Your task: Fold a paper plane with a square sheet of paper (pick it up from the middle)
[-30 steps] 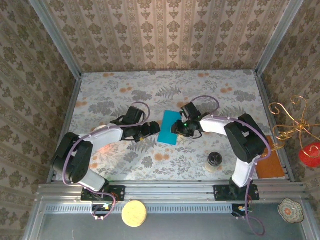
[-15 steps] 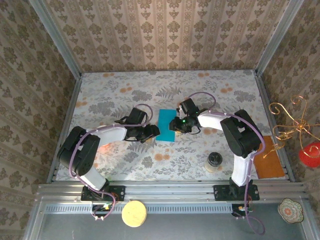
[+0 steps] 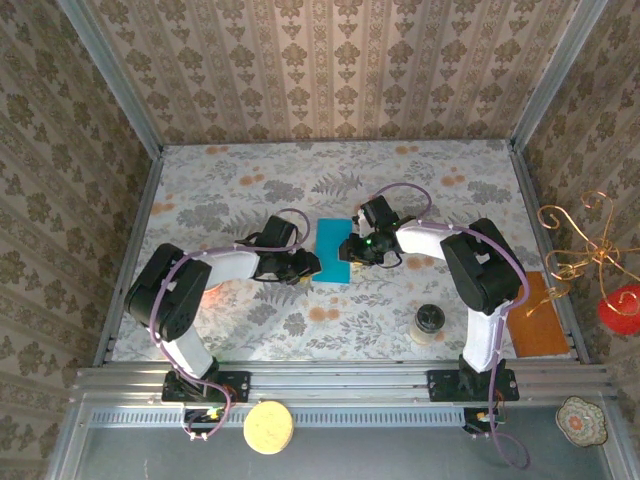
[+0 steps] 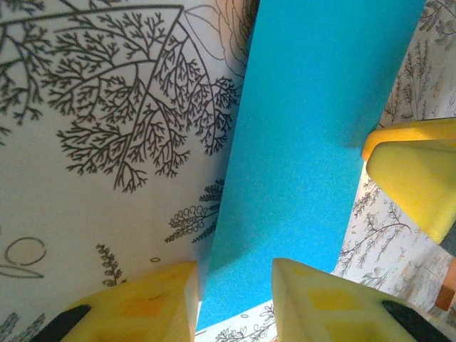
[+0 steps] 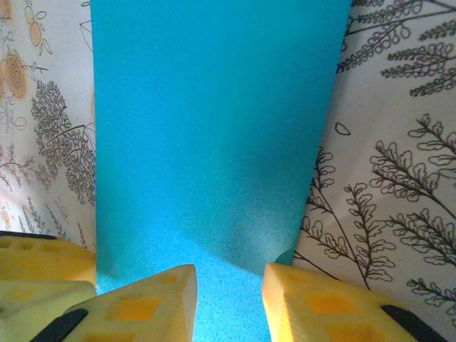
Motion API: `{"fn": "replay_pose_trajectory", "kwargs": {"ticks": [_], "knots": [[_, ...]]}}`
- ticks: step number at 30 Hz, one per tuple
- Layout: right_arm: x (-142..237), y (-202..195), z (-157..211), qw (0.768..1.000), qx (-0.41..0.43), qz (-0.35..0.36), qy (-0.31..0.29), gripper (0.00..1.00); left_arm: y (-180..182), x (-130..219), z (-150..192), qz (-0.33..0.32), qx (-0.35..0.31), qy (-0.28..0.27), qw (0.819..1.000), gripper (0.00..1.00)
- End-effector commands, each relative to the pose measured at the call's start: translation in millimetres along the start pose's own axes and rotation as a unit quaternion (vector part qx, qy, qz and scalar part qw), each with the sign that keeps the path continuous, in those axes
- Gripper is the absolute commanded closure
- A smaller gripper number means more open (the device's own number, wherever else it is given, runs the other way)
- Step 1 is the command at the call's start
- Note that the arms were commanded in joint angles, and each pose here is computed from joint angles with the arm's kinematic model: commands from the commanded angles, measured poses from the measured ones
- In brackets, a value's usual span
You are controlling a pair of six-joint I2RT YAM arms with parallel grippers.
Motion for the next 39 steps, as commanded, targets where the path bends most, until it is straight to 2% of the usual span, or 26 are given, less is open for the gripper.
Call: {"fn": "replay_pose_trajectory", "kwargs": {"ticks": [1, 6, 11, 19, 33, 39], "knots": [[-11, -30, 16, 0.998, -0.023, 0.050, 0.035, 0.65, -12, -3, -5, 0.022, -0.002, 0.002, 1.000, 0.67], [-12, -32, 17, 0.998, -0.025, 0.052, 0.037, 0.66, -15, -4, -6, 0.037, 0.000, 0.006, 0.999, 0.67], [-11, -33, 16, 0.998, -0.026, 0.052, 0.036, 0.66, -21, 0, -20, 0.089, 0.006, -0.006, 0.996, 0.69], [-11, -32, 16, 0.998, -0.025, 0.050, 0.034, 0.66, -20, -4, -37, 0.121, 0.006, 0.004, 0.993, 0.71], [-7, -31, 13, 0.998, -0.028, 0.046, 0.031, 0.65, -15, -10, -49, 0.124, 0.005, 0.016, 0.992, 0.77], [-3, -28, 10, 0.999, -0.025, 0.039, 0.024, 0.63, -14, -13, -49, 0.126, 0.007, 0.021, 0.992, 0.86]]}}
Point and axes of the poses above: each hand's point on the last joint's axis, 136 mm out from that joint toward the fingers, its own x axis back along the fingers, its own y axis along the line the jaws close on, z = x × y, the point moved 3 cm from there along x, back along the fingers, and after that the axes turned 3 degrees about -x, right-handed, at the moved point
